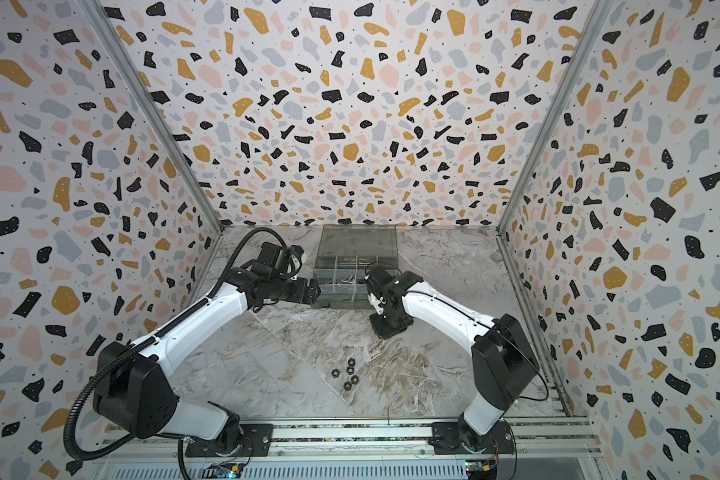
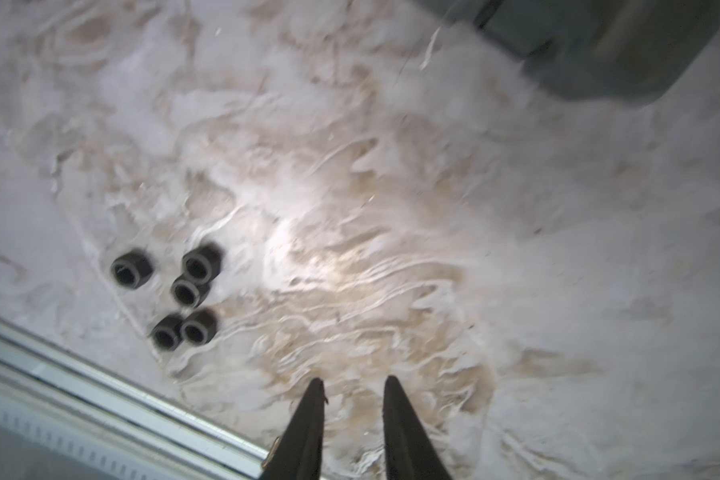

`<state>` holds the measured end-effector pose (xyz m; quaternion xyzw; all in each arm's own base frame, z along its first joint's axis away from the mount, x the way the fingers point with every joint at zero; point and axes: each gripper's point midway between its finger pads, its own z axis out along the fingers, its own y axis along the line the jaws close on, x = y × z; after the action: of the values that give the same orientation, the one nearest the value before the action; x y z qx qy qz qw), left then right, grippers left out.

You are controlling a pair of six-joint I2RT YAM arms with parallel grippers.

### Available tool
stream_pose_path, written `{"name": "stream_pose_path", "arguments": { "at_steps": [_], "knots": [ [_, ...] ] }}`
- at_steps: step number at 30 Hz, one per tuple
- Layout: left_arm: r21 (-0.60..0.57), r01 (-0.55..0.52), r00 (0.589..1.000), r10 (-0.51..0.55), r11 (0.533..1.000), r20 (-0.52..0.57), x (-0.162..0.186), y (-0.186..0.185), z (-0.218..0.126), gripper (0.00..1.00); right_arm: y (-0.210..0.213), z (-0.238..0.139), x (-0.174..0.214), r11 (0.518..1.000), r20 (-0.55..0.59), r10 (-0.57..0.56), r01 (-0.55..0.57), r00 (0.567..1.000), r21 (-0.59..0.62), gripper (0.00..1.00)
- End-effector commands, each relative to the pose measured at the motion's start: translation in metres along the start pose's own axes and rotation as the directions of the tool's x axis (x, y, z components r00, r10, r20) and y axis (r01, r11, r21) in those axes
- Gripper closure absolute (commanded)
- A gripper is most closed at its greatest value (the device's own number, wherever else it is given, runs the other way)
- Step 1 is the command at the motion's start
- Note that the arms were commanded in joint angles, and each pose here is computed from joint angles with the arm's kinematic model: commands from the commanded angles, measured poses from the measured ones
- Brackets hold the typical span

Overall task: Sort the screws and nuts into containers
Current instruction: 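Move the right gripper back to the pile and grasp a brass screw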

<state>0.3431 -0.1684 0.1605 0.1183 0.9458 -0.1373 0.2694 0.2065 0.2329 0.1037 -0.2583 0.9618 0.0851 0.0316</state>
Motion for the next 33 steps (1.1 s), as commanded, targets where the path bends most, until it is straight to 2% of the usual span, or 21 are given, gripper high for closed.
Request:
{"name": "stream_pose_path", "arguments": {
  "at_steps": [1, 14, 23, 33],
  "knots": [
    [0.041, 0.033, 0.999, -0.033, 0.999, -0.015, 0.012, -0.004, 0.003, 0.05, 0.017, 0.014, 0.038, 0.995, -0.084, 0.085, -0.089, 0.993, -0.036, 0.78],
    [0.074, 0.058, 0.998, -0.055, 0.996, -0.044, 0.047, -0.009, -0.011, 0.06, 0.052, 0.047, 0.091, 0.985, -0.165, 0.145, -0.158, 0.976, -0.073, 0.85],
    [0.075, 0.043, 0.998, -0.039, 0.996, -0.055, 0.053, -0.013, -0.01, 0.06, 0.066, 0.056, 0.12, 0.988, -0.202, 0.142, -0.152, 0.969, -0.032, 0.84],
    [0.073, 0.028, 0.997, -0.022, 0.997, -0.08, 0.057, -0.019, -0.005, 0.07, 0.054, 0.061, 0.142, 0.982, -0.208, 0.187, -0.185, 0.96, 0.031, 0.79]
  ]
}}
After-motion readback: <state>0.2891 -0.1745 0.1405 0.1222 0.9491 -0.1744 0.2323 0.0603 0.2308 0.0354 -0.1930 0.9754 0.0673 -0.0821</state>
